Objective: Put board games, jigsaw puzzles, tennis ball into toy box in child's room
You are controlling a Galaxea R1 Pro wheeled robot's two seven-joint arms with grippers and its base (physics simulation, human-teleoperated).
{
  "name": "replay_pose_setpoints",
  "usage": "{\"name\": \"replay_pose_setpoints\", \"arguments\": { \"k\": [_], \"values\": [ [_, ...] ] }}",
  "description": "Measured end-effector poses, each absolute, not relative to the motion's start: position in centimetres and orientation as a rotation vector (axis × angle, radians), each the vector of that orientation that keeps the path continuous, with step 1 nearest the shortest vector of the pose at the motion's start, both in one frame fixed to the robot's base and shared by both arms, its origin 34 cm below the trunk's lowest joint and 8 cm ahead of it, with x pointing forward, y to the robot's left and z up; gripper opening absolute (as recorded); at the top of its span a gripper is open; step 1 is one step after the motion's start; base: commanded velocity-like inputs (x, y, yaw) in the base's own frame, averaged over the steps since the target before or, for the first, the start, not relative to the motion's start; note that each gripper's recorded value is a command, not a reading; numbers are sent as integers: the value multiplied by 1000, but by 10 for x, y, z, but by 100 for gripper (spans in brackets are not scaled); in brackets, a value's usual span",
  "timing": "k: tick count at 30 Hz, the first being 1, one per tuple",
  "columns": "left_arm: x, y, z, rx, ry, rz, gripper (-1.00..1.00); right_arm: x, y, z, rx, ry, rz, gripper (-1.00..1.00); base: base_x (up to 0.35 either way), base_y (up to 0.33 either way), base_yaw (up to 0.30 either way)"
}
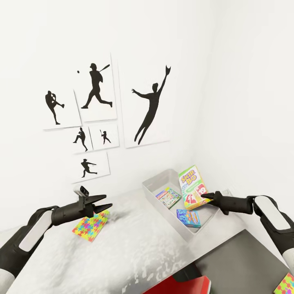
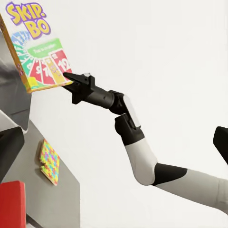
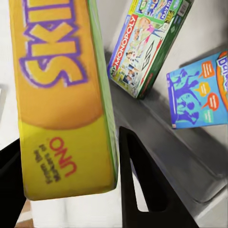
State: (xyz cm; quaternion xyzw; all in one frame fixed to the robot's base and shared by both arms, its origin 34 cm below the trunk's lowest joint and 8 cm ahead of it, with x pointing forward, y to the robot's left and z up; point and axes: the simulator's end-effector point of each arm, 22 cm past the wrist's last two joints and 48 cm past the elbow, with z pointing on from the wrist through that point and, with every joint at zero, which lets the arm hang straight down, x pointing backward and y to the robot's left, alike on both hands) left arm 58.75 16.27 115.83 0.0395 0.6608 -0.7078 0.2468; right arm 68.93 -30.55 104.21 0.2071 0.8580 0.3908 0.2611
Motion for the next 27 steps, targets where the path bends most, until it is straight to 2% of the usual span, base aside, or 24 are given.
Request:
{"name": "replay_pose_setpoints", "arguments": {
  "k": [13, 27],
  "values": [
    [590, 169, 1155, 95, 1815, -1913, 100, 681, -314, 1010, 428, 2463, 794, -100, 0, 0, 0],
    [606, 200, 1179, 51, 1724, -1863, 100, 676, -284, 1018, 238, 2493, 743, -100, 0, 0, 0]
  ]
}}
